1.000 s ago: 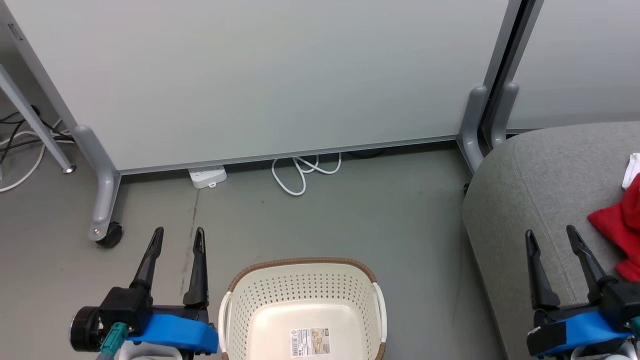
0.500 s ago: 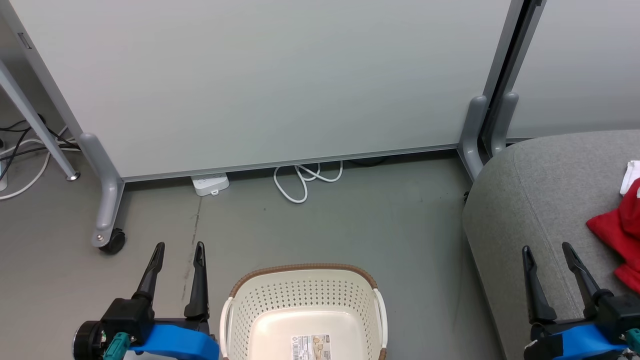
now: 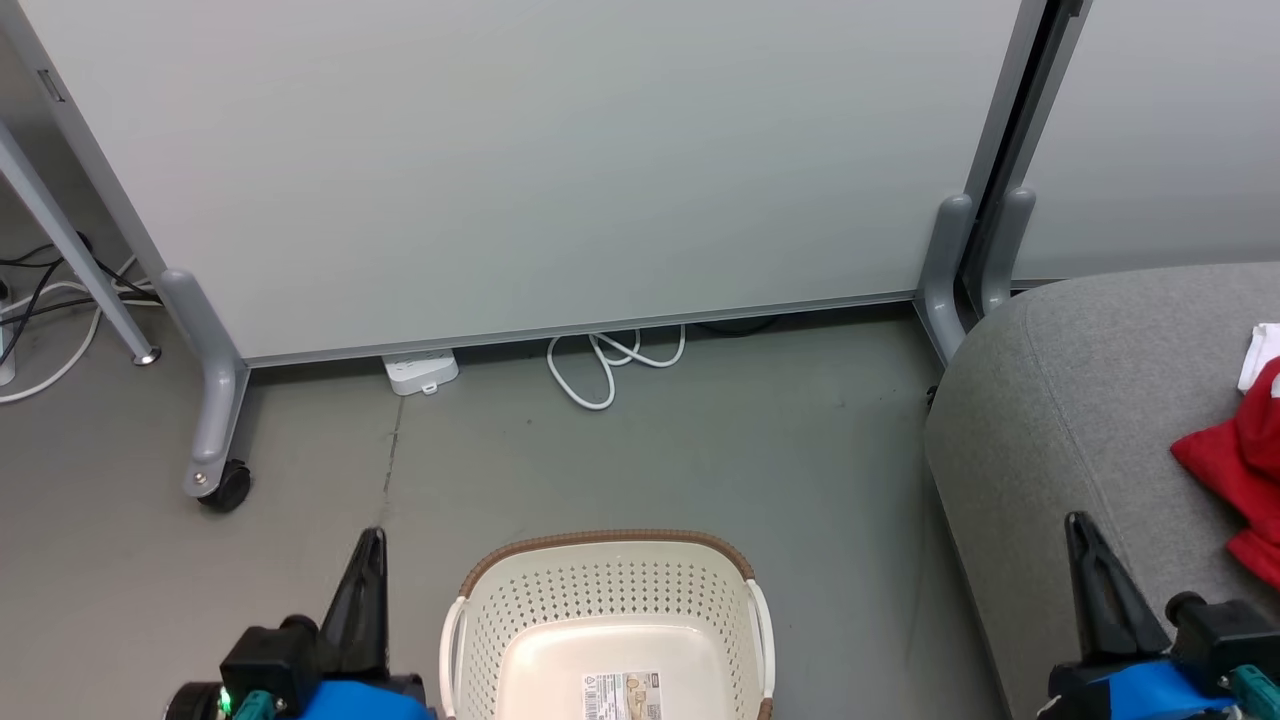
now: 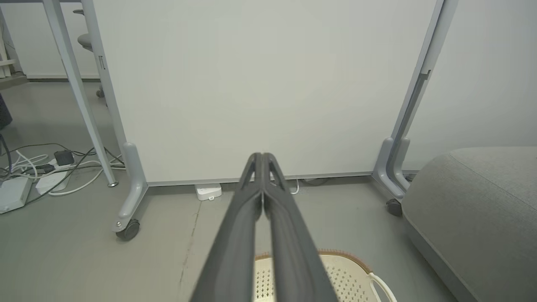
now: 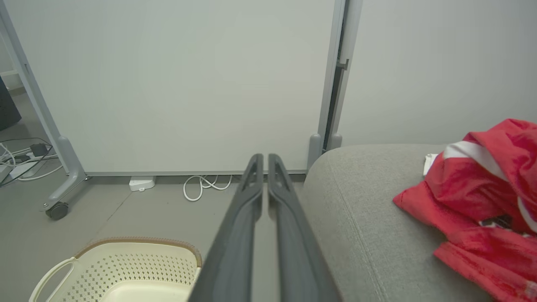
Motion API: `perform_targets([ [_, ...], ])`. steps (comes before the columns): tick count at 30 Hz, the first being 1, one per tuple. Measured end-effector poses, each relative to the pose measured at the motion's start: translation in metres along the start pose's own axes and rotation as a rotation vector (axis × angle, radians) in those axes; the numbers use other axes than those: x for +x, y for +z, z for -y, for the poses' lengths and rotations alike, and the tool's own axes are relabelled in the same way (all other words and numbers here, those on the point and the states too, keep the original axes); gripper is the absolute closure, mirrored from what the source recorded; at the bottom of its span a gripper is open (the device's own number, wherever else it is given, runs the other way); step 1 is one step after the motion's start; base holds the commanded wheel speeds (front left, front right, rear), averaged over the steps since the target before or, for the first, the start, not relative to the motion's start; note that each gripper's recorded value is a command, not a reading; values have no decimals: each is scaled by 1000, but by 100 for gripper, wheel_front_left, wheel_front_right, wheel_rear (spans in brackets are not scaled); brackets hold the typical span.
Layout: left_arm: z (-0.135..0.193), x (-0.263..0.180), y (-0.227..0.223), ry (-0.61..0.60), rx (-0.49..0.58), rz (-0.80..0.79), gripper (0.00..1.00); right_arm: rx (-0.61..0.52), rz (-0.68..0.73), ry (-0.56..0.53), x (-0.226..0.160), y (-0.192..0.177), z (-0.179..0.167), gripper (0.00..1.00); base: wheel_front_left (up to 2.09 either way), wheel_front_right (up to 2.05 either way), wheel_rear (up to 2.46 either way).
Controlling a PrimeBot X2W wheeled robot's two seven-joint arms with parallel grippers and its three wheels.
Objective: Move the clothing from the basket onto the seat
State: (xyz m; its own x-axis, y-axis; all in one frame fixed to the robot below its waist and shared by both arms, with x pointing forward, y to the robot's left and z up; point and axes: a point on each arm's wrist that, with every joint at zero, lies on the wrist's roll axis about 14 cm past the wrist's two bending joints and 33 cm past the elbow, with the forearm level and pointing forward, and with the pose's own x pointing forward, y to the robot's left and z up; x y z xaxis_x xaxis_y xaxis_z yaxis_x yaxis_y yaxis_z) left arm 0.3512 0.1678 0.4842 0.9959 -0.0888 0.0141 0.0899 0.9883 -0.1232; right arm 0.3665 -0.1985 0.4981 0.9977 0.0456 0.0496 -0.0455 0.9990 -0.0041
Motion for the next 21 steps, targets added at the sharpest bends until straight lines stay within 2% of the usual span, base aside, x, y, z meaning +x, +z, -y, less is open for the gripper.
perform_targets([
  [3,-2,-7,-13,12,-23,-42,100,23,-35,-6,-2,-10,-1,100,0,0,0],
  [21,-19,-3,-14,110,-363,-56,100,389,-66,-94,-2,-16,9,100,0,0,0],
])
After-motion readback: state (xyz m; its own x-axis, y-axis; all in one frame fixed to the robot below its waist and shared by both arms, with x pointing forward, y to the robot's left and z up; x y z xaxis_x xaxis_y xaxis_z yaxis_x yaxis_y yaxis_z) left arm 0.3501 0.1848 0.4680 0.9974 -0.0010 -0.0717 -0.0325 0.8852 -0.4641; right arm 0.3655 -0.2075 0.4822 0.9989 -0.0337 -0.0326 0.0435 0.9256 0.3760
